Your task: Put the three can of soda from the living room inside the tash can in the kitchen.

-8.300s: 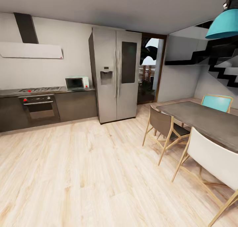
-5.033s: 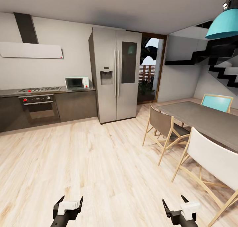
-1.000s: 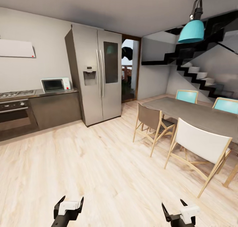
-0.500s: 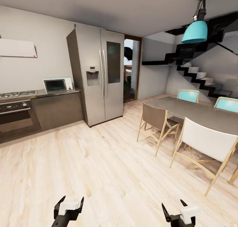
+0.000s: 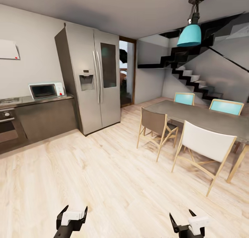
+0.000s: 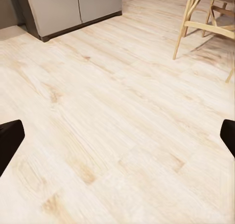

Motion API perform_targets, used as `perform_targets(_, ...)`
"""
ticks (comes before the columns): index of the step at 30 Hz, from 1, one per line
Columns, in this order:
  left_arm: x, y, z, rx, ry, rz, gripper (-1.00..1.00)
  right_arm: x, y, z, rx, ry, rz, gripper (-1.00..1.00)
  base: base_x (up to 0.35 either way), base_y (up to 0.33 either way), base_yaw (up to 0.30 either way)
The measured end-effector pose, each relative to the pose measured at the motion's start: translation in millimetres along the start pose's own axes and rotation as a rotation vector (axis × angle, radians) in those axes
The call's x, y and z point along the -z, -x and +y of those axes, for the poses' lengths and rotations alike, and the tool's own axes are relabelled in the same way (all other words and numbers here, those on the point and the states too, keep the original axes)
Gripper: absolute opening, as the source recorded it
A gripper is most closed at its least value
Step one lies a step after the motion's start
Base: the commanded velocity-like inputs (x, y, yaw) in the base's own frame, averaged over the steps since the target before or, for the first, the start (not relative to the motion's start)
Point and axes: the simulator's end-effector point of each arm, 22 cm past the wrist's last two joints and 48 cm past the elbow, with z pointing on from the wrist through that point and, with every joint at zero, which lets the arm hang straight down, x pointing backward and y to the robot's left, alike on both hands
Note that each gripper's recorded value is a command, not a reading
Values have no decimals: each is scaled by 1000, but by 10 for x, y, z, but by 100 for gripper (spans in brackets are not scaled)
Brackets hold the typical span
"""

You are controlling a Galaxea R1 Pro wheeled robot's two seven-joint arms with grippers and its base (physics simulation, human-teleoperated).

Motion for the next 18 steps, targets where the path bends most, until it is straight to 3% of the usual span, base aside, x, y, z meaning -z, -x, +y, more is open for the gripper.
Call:
perform_targets(8, 1, 9, 0, -1, 0, -2, 100, -16, 19, -58, -93, -23, -1, 100, 2, 4, -252)
perform_targets(12, 3, 17, 1, 0, 0, -4, 100, -23, -73, -63, -117, -24, 56, 100, 0, 0, -239)
perform_targets(18, 6, 20, 1, 0, 0, -5, 100, -24, -106, -67, -127, -24, 79, 100, 0, 0, -102)
